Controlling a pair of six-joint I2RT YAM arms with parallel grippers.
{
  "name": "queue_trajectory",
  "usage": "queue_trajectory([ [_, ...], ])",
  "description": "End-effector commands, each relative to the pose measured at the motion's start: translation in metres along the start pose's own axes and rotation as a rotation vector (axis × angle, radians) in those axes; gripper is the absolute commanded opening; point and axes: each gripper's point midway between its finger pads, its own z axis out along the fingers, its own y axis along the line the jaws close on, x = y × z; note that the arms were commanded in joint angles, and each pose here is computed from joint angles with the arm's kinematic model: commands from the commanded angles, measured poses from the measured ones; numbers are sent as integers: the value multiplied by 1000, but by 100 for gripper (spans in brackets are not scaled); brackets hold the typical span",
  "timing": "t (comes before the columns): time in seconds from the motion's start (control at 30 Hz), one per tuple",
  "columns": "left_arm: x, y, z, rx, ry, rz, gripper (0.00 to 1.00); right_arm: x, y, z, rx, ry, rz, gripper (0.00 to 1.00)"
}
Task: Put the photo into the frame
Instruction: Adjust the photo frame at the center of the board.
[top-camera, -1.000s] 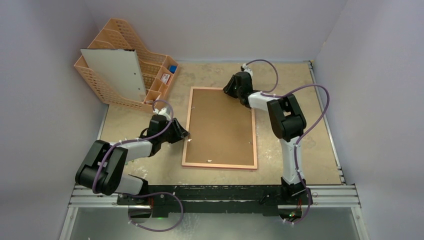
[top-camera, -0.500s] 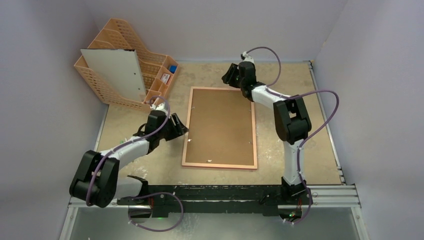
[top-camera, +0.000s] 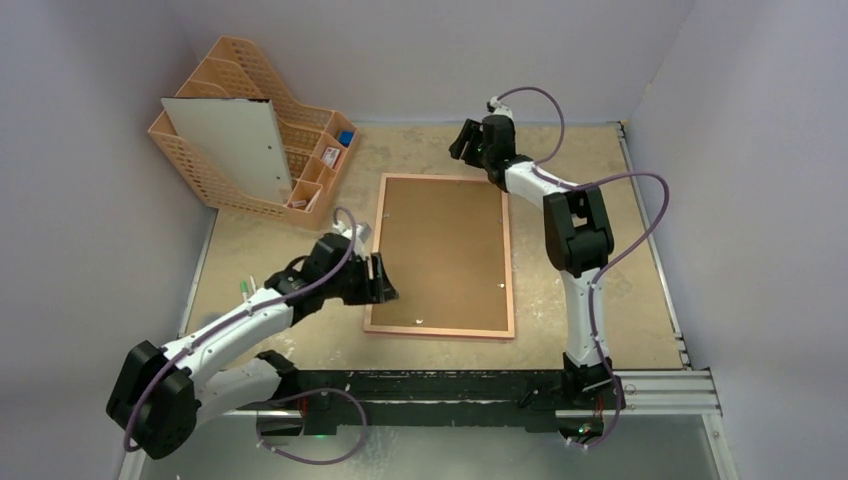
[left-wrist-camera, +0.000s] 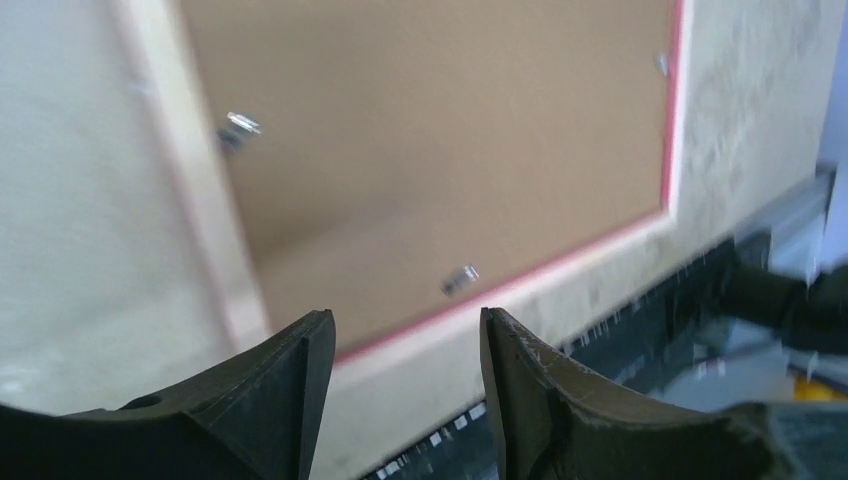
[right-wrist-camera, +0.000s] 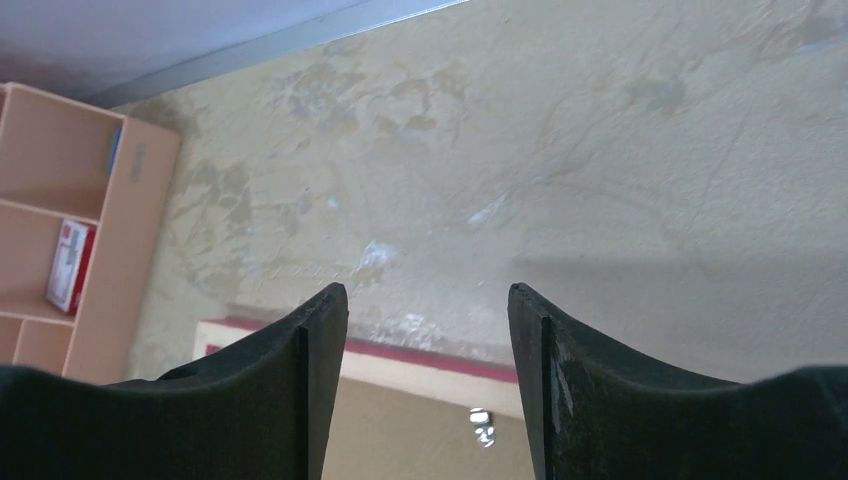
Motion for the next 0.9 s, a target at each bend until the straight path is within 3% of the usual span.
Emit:
queue_trajectory([
  [0.0, 48, -43, -13, 102, 170, 129, 58, -22, -9, 6, 15, -19, -31, 63],
  [0.17, 100, -41, -12, -11, 294, 146, 61, -18, -28, 17, 12, 31, -68, 63],
  [0.33, 111, -35, -8, -42, 277, 82, 62, -20, -42, 21, -8, 53, -119, 64],
  [0.63, 99, -10, 18, -122, 93, -100, 62, 4, -62, 24, -57, 191, -349, 64],
  [0.87, 71, -10, 15, -137, -50, -148, 64, 23, -71, 3, -142, 303, -278, 64],
])
